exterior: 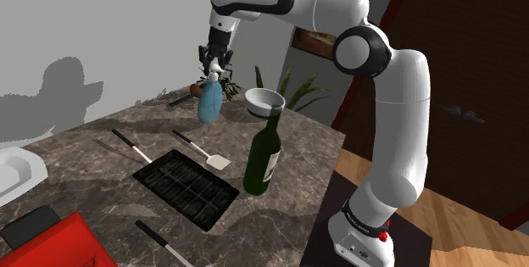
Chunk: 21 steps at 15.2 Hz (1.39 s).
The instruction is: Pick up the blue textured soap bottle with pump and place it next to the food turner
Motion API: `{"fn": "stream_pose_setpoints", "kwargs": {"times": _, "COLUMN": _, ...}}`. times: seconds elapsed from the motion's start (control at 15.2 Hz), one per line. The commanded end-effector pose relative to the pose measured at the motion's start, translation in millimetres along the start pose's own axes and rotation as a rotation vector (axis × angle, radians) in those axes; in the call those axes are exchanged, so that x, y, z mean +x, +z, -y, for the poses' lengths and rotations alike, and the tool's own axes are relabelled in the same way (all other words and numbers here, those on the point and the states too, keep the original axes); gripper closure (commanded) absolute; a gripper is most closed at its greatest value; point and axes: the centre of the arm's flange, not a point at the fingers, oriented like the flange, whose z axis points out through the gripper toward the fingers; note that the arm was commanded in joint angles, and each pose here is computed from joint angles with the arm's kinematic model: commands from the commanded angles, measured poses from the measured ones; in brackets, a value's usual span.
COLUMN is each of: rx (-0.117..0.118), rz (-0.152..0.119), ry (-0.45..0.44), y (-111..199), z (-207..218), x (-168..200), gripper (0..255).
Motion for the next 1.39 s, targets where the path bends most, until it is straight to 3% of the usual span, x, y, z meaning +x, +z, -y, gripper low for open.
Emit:
{"fn": "stream_pose_setpoints", "kwargs": {"times": 0.0, "rx": 0.000, "rz": 0.000, "ry": 0.000, "y": -10.7, "z": 2.7, "x": 0.4, "gripper": 255}}
{"fn": "stream_pose_setpoints", "kwargs": {"times": 0.59, "rx": 0.000, "rz": 0.000, "ry": 0.000, "y": -56.7, "z": 9.2, "x": 0.0, "gripper": 255}}
{"fn": "stream_pose_setpoints", "kwargs": {"times": 1.32, "rx": 0.000, "rz": 0.000, "ry": 0.000, "y": -117.0, "z": 49.2, "x": -125.9, "gripper": 255}}
